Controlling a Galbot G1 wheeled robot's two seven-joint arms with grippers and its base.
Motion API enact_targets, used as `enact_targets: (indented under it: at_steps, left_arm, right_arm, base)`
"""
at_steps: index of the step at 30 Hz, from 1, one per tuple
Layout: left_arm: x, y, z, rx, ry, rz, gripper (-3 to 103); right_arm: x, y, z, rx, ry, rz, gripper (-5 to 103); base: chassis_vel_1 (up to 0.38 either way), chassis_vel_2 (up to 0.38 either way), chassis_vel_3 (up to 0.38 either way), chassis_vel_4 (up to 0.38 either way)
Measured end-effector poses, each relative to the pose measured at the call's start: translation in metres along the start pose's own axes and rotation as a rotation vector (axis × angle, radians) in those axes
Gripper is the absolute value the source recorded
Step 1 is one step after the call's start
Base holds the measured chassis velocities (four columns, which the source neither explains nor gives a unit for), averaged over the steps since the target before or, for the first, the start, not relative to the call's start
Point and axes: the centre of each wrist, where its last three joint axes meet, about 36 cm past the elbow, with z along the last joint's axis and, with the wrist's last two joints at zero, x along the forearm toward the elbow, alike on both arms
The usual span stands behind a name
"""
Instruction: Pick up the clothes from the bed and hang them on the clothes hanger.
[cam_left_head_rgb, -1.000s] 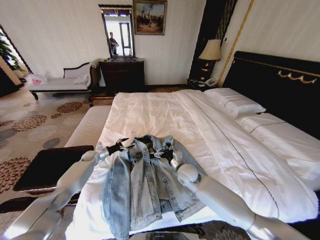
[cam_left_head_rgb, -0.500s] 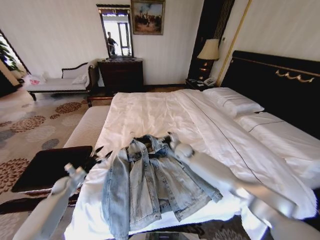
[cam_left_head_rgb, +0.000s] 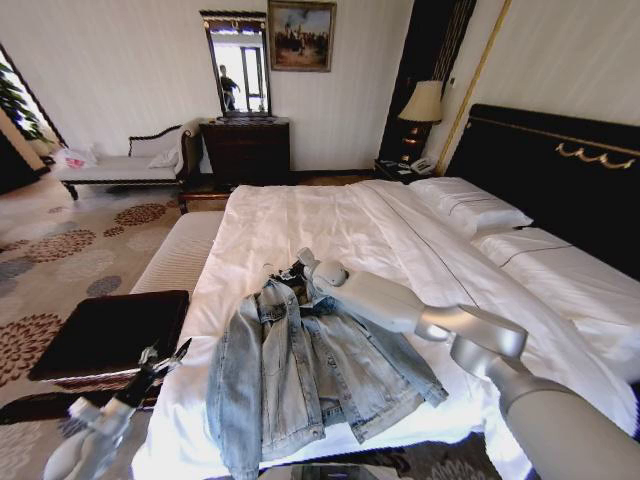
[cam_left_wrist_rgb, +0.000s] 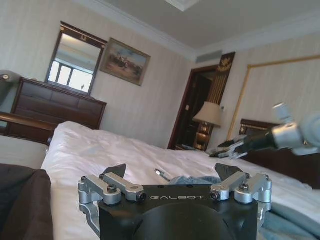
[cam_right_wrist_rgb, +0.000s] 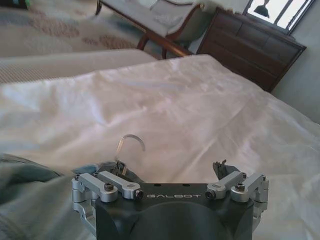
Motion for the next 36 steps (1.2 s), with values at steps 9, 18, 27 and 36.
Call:
enact_targets:
  at_steps: [9,18,27,36]
  left_arm:
    - [0.032,-0.035,0.013,0.045,-0.011,-0.03,100]
    - [0.042,-0.069,0.014,0.064,-0.001,-0.002,100]
    - [0.052,-0.09,0.011,0.077,-0.012,-0.003,100]
    - [0.058,-0.101,0.01,0.081,-0.037,-0.023,100]
  right_arm:
    - [-0.032,-0.023,0.002,0.105,0.102,0.03,100]
    - [-0.029,-0.029,0.01,0.145,0.183,-0.044,100]
    - [-0.047,-0.008,0.037,0.181,0.23,-0.081,100]
    - [-0.066,-0.008,0.042,0.218,0.242,-0.068,100]
  base:
    - [0.0,0.0,0.0,0.0]
    - [0.0,0.0,0.0,0.0]
    - [0.0,0.0,0.0,0.0]
    - [0.0,0.0,0.0,0.0]
